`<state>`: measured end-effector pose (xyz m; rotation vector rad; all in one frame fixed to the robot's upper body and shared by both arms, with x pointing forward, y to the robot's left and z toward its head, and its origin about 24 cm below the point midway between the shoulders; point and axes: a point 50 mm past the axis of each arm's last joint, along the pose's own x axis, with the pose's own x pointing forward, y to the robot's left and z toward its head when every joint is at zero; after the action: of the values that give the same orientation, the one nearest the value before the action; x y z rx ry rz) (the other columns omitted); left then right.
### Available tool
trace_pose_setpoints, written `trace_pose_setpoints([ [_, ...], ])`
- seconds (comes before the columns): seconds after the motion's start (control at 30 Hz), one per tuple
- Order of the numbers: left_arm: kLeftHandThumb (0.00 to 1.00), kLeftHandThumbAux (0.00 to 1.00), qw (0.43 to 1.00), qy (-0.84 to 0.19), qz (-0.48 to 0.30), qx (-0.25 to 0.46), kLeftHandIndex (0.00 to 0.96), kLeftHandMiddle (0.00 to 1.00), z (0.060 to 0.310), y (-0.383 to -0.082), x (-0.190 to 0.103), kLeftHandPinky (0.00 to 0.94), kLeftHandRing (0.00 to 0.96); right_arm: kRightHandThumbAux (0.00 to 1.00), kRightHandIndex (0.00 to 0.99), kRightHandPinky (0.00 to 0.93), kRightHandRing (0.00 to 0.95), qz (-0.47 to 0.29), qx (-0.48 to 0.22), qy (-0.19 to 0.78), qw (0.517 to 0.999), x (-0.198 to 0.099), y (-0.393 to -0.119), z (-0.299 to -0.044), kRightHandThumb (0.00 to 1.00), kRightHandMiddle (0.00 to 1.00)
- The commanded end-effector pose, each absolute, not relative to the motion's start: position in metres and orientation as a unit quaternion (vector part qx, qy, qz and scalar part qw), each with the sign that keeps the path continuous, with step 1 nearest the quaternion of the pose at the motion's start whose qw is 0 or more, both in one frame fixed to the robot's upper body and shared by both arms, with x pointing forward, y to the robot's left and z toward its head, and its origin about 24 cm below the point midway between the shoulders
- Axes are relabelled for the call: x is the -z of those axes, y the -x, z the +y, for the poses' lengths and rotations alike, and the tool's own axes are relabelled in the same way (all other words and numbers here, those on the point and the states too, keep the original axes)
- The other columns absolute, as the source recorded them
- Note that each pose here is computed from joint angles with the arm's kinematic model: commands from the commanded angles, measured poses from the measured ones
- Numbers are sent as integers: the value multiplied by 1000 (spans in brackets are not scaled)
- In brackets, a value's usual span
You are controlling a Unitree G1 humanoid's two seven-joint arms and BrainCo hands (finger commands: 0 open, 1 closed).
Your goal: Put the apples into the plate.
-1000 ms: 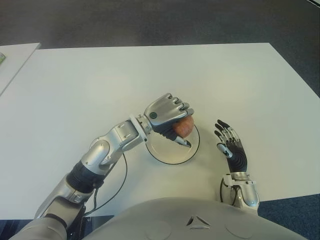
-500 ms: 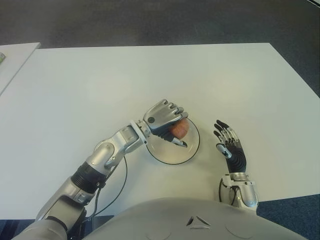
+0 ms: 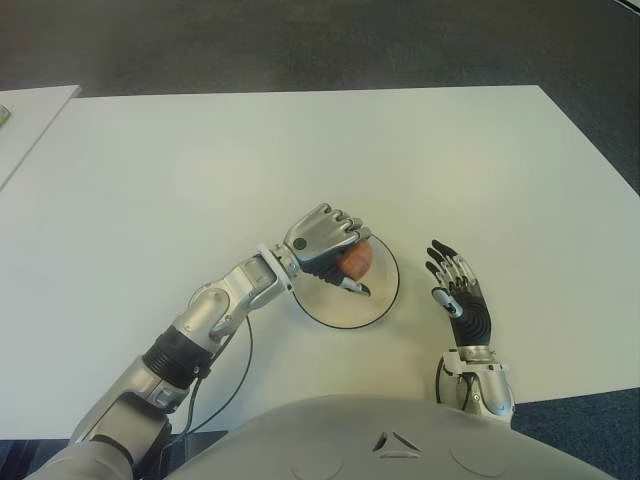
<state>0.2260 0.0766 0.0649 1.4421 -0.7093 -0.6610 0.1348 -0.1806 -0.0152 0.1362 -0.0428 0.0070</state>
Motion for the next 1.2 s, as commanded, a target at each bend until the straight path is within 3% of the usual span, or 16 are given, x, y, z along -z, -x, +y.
trace_pose_setpoints([
  [0.03,751,688,644,-640,-289,303,446,812,79,-222,-55,815,832,582,156,89,89,116,9,-112,987,56,-101,-170,246,135],
  [1.2,751,689,649,-642,-241,328,445,825,82,-213,-38,808,828,575,168,83,84,114,9,-107,988,56,-101,-168,258,133],
])
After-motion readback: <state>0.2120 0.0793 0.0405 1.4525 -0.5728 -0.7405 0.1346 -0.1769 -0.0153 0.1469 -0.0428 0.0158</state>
